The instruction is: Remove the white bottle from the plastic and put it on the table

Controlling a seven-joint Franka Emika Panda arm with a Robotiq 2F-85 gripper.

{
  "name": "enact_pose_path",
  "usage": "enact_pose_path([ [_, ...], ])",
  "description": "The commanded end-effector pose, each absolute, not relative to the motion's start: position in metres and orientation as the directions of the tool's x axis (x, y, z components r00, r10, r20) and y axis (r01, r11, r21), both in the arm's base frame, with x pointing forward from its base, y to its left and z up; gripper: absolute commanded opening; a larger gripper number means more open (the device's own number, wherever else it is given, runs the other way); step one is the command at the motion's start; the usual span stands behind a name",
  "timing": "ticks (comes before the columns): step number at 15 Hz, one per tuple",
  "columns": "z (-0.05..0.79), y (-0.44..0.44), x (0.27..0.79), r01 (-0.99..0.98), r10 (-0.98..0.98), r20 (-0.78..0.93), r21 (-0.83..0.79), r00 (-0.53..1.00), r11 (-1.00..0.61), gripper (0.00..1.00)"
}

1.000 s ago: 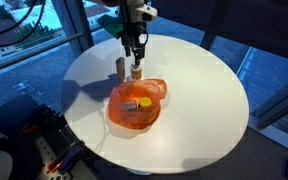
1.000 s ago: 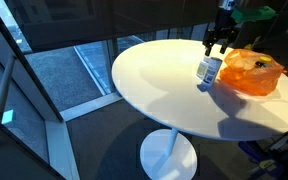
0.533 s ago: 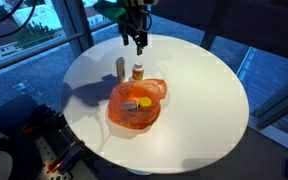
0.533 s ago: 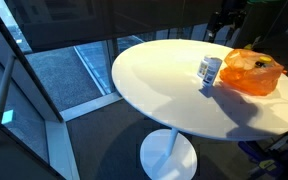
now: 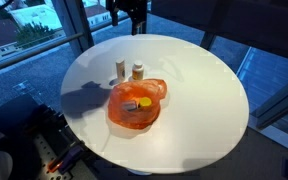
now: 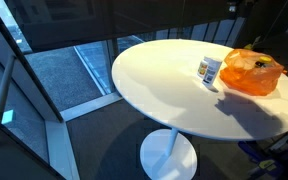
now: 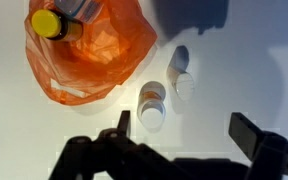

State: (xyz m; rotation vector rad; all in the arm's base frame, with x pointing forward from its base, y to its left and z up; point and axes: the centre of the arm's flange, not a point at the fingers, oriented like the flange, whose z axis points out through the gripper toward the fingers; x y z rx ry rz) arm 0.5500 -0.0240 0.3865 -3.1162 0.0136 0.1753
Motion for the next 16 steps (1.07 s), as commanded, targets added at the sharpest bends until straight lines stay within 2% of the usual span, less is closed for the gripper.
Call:
enact_pose_path([
  [1, 0.439, -0.030, 0.544, 0.012, 0.016, -0.137, -0.029, 0.990, -1.000, 1.00],
  [9, 0.525, -0.037, 0.518, 0.023, 0.025, -0.051, -0.046, 0.998, -0.999, 1.00],
  [16, 0.523, -0.038, 0.516, 0.004, 0.005, -0.041, -0.031, 0.999, -1.000, 1.00],
])
